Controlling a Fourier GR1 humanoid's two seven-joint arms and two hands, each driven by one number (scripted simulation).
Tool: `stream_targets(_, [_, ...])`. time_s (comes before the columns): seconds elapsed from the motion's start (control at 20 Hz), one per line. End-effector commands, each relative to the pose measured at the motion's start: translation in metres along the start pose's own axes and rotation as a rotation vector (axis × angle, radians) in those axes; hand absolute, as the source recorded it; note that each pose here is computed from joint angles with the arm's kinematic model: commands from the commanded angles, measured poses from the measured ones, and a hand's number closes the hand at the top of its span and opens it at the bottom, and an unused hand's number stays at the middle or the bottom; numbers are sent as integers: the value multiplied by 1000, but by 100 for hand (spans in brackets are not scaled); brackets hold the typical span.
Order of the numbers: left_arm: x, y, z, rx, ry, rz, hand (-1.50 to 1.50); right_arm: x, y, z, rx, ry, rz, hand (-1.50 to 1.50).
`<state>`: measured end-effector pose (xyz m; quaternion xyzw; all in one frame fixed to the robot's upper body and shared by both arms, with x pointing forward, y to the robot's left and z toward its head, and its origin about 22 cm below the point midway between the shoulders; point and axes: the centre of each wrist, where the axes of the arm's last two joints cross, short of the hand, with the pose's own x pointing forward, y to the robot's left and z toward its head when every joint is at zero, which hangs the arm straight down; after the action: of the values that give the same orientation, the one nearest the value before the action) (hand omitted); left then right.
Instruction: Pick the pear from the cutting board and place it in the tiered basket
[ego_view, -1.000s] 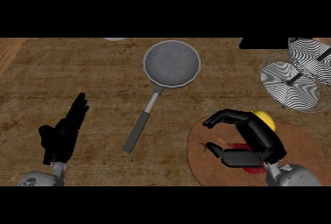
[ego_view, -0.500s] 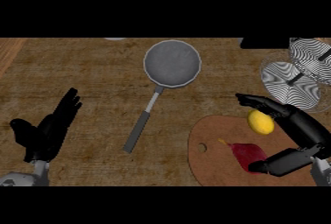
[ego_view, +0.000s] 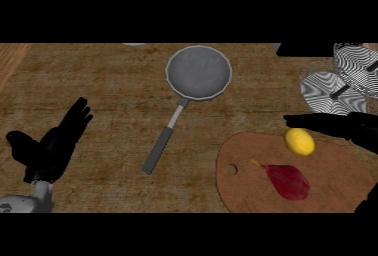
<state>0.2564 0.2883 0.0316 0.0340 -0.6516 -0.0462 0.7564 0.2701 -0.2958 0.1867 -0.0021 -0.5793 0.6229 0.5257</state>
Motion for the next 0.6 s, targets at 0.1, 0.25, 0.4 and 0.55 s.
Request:
stream_targets(0.1, [1, 8, 15, -7, 7, 15, 0, 41, -3, 3, 212, 66, 128, -150])
stream_targets(0.25, [12, -3, -8, 3, -2, 4, 0, 41, 21, -7, 178, 80, 107, -150])
stream_targets(0.4, [7, 5, 0, 11, -15, 2, 0, 41, 38, -34, 123, 108, 81, -150])
stream_targets(0.55, [9, 34, -4, 9, 2, 2, 0, 36, 52, -26, 139, 167, 110, -150])
